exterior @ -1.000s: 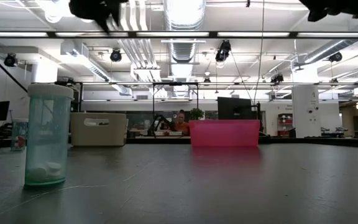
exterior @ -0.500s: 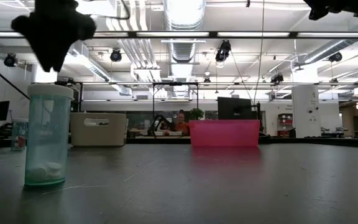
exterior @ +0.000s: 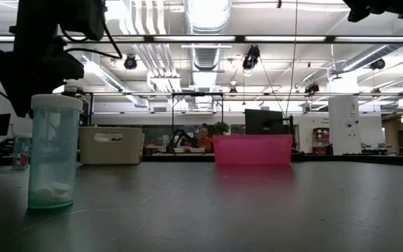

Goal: Pick and place medicine bottles into bin by pill shape (circle, oval)
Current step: Put the blue capsule bottle into the gray bin

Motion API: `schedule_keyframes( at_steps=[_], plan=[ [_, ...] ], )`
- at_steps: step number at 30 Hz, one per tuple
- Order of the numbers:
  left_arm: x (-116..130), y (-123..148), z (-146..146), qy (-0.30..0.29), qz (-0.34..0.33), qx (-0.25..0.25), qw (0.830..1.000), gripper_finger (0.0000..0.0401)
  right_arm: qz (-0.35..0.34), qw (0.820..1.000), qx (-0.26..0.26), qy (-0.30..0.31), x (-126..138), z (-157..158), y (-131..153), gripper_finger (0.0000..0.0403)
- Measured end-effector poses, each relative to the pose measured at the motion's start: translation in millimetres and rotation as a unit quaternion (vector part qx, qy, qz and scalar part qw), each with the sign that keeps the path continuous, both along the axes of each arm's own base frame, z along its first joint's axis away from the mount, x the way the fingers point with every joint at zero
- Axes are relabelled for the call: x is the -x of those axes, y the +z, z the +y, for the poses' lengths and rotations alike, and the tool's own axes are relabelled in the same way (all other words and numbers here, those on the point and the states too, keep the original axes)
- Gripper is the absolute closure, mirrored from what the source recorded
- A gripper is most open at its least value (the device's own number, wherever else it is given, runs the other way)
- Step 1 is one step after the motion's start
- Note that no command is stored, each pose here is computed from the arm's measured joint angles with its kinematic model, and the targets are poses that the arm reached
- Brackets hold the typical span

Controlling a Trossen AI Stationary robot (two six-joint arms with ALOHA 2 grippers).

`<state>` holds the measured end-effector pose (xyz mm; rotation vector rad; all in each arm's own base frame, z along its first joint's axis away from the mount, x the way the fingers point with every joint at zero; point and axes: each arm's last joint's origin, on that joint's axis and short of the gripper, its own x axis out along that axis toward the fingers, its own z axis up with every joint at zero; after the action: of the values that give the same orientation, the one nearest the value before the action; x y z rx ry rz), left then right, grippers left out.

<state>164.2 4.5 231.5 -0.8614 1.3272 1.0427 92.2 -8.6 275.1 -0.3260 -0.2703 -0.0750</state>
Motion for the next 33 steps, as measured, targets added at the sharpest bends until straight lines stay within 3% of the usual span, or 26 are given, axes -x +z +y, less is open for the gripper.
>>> schedule_keyframes(
  at_steps=[12, 33],
  plan=[
    [7, -11, 5, 0.015, 0.003, -0.009, 1.0, 0.0189, 0.0, 1.0, 0.0, 0.0, 0, 0, 0, 0.0271],
    [13, -36, 12, 0.014, 0.012, -0.029, 0.999, 0.0186, 0.0, 1.0, 0.003, -0.001, 0, 0, 0, 0.0271]
  ],
)
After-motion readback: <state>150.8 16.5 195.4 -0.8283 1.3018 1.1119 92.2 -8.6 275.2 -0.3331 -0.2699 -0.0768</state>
